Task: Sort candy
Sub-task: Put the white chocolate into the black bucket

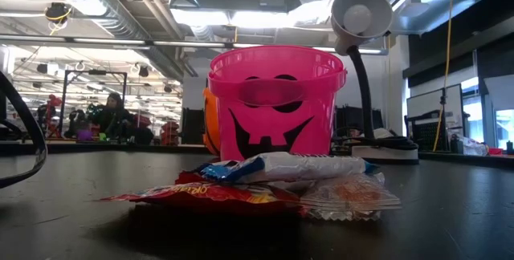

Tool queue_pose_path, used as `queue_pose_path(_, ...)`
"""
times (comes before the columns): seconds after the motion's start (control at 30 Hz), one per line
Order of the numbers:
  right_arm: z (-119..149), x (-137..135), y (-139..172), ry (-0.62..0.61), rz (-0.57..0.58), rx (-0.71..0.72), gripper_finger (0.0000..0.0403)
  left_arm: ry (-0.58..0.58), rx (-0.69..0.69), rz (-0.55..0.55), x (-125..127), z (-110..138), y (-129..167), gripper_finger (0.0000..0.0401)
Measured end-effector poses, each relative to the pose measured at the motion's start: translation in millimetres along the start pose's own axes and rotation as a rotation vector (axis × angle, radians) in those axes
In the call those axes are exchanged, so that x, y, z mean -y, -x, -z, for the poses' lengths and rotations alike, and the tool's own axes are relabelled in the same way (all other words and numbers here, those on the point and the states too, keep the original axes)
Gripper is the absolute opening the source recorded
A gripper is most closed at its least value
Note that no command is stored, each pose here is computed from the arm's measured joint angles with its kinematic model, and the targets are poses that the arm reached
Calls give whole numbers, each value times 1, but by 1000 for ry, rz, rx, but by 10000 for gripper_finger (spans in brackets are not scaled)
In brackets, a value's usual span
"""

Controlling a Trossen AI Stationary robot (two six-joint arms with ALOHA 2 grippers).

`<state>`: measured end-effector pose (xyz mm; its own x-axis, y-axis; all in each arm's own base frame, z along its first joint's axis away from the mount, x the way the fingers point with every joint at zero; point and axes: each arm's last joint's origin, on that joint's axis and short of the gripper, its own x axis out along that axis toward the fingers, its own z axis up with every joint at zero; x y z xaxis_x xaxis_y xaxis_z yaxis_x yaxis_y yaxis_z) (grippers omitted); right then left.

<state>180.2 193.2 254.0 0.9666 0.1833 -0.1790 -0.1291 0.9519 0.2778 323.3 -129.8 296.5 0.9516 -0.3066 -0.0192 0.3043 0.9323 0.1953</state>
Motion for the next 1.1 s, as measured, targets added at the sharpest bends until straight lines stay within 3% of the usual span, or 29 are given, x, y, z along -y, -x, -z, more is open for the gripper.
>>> queue_pose_path(0.8, 0, 0, 0, -2, 20, 12, 88, 1, 13, -2, 0, -1, 0, 213)
queue_pose_path(1.1, -1, 1, 0, -7, 45, 29, 88, -49, 16, -19, -7, -1, 0, 213)
